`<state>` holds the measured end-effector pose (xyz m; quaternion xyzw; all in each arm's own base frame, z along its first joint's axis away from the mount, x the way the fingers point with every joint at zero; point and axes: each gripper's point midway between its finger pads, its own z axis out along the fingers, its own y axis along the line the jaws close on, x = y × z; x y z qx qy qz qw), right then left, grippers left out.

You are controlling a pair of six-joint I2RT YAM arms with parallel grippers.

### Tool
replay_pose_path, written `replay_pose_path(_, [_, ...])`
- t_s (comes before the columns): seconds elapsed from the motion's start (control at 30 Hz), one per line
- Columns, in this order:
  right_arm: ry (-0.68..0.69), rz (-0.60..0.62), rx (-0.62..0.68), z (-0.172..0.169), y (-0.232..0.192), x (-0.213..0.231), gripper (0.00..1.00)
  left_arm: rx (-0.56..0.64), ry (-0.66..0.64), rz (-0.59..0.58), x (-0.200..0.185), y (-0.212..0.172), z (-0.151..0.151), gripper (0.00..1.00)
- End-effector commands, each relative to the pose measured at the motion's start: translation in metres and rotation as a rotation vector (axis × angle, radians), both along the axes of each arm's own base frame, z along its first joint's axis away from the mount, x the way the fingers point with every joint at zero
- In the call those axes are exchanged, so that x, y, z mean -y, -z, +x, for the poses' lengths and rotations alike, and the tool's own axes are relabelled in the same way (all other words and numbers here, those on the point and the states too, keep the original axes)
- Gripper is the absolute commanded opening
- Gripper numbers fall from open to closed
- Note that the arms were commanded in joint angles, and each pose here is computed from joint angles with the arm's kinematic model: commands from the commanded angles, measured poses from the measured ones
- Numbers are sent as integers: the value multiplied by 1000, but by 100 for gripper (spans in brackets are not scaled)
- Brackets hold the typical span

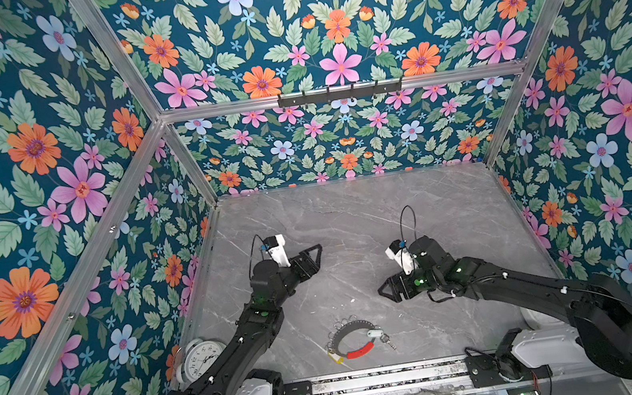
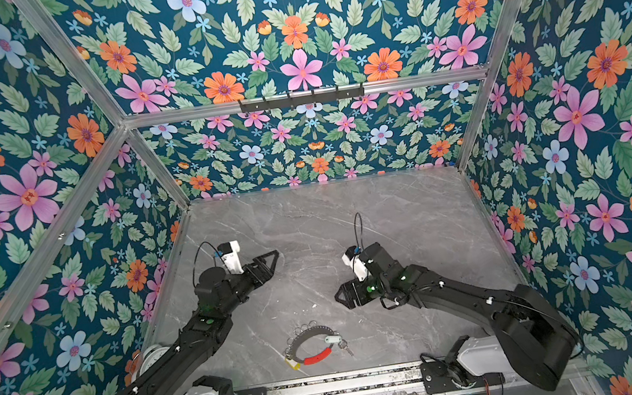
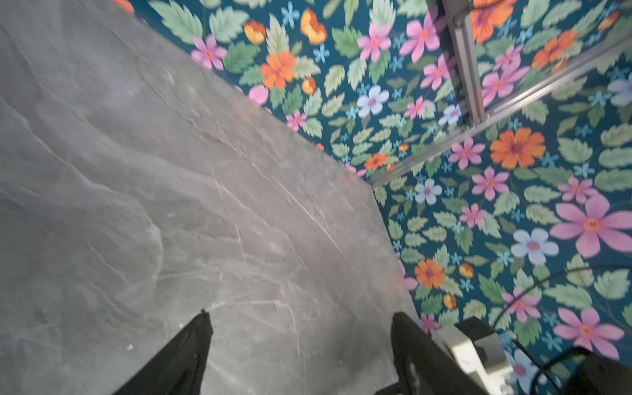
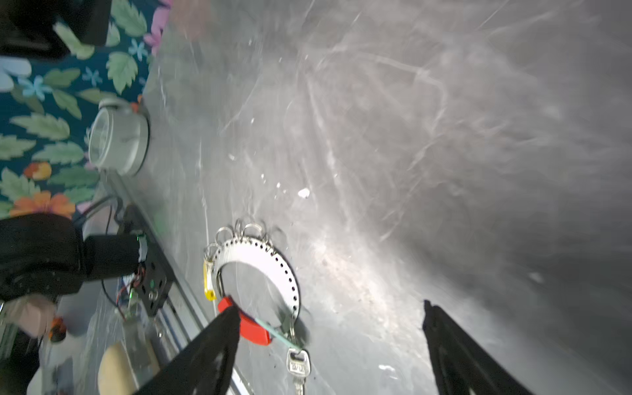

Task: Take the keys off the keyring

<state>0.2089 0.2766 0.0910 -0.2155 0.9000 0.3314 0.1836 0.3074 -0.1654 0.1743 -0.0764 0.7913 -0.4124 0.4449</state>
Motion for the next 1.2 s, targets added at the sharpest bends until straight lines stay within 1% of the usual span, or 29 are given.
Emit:
replay_pose_path(0.0, [-125, -33, -23, -18, 11, -19, 83, -90, 89, 60, 12, 32, -22, 75])
replay_pose_path(0.03, [-132, -51, -12, -18, 13, -24, 82, -108, 117, 69, 17, 38, -29, 72])
replay_pose_path(0.13, [-145, -38, -3, -14, 13, -36, 81, -174, 172, 127, 26, 60, -49, 70])
replay_pose_path(0.2, [-153, -33, -6, -13, 15, -40, 78, -214, 209, 180, 32, 72, -62, 66])
replay_pose_path(0.27, [-176, -35, -29, -16, 19, -42, 74, -250, 241, 233, 35, 84, -76, 64])
replay_pose_path(0.33, [-185, -41, -46, -20, 23, -42, 74, -270, 276, 264, 40, 92, -89, 63])
replay_pose_path(0.43, [-244, -42, -69, -35, 27, -44, 73, -307, 285, 305, 39, 103, -102, 63])
replay_pose_path(0.53, [-304, -95, -75, -51, 37, -44, 74, -300, 287, 295, 39, 102, -105, 65])
replay_pose_path(0.57, [-320, -97, -90, -56, 40, -44, 73, -293, 290, 286, 39, 100, -106, 65])
replay_pose_path(0.67, [-351, -86, -120, -68, 44, -46, 73, -275, 305, 269, 43, 94, -107, 62])
replay_pose_path(0.73, [-367, -99, -110, -72, 45, -46, 72, -287, 310, 285, 42, 97, -109, 60])
replay_pose_path(0.9, [-383, -142, -91, -75, 52, -45, 68, -332, 322, 347, 40, 109, -115, 56])
replay_pose_path(1.07, [-411, -166, -86, -77, 60, -42, 64, -339, 335, 352, 43, 112, -118, 55])
replay_pose_path(1.17, [-421, -168, -79, -77, 62, -42, 59, -335, 344, 348, 45, 110, -119, 54])
